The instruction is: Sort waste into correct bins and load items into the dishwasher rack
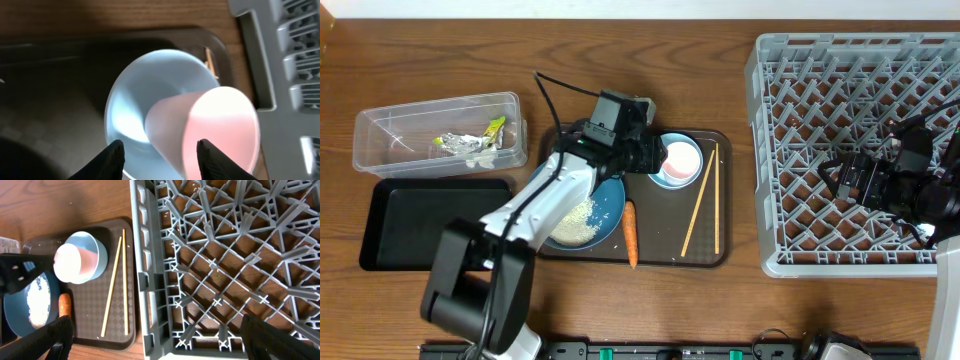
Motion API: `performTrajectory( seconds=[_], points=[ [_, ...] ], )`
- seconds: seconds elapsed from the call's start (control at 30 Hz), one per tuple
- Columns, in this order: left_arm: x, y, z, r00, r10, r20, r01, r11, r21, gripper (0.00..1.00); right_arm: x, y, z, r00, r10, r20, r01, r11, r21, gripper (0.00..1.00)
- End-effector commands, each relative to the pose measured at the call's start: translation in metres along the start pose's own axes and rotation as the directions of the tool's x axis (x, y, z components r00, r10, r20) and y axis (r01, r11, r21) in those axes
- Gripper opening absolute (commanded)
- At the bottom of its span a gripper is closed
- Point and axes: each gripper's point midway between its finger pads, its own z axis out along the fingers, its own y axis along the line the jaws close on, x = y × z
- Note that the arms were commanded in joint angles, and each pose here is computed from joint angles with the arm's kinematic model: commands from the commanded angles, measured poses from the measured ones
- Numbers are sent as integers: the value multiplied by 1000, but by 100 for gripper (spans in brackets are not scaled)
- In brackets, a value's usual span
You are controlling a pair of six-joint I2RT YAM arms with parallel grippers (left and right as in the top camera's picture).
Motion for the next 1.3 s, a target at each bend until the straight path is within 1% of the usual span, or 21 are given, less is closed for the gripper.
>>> performTrajectory(
  seconds=[0.0, 0.07, 0.17, 0.23, 0.33, 0.37, 0.47, 0.57, 0.77, 0.83, 0.9, 1.03, 1.1, 1.17, 1.27],
  points=[
    [1, 1, 7, 1000, -6, -8, 6, 1000, -8, 48, 2, 3, 2, 999, -30, -11, 30, 1000, -6, 99],
    [4, 0, 10, 1000, -3, -18, 3, 1000, -7, 42, 2, 3, 2, 999, -30, -10, 30, 1000, -6, 99],
    [6, -4, 11, 1000, 4, -23, -4, 1000, -4, 29, 2, 2, 2, 999, -30, -11, 30, 1000, 2, 99],
    [8, -4, 11, 1000, 5, -27, -5, 1000, -3, 24, 2, 1, 2, 999, -30, -11, 30, 1000, 5, 99],
    [10, -3, 11, 999, 1, -38, -1, 1000, -8, 19, 2, 1, 2, 999, -30, -11, 30, 1000, 5, 99],
    [12, -3, 11, 999, -1, -43, 1, 1000, -10, 14, 2, 1, 2, 999, -30, -11, 30, 1000, 5, 99],
    [16, 1, 11, 998, -9, -60, 7, 1000, -30, 7, 2, 1, 2, 999, -30, -11, 30, 1000, 5, 99],
    [21, 9, 10, 997, -18, -74, 13, 997, -71, 6, 2, 1, 2, 999, -30, -11, 30, 1000, 5, 99],
    [15, 7, 2, 998, -20, -54, 17, 998, -58, 6, 2, 1, 2, 999, -30, -11, 30, 1000, 5, 99],
    [8, 0, -8, 999, -25, -37, 25, 1000, -11, 6, 2, 1, 2, 999, -31, -10, 31, 1000, 5, 99],
    [-1, -11, -26, 998, -68, -14, 69, 995, 66, 6, 1, 1, 2, 999, -33, -8, 33, 999, 5, 99],
    [-18, -30, -64, 985, -172, 1, 167, 958, 233, 6, -1, 10, 2, 993, -115, 4, 116, 992, -41, 99],
    [-22, -44, -83, 975, -219, -34, 217, 911, 352, 6, -1, 24, 2, 983, -182, 23, 183, 975, -125, 99],
    [-22, -58, -100, 958, -263, -112, 284, 838, 465, 6, -1, 43, 1, 968, -244, 51, 249, 940, -233, 99],
    [-15, -75, -117, 931, -280, -234, 364, 742, 562, 6, 4, 74, -1, 927, -357, 117, 374, 839, -395, 99]
  ],
)
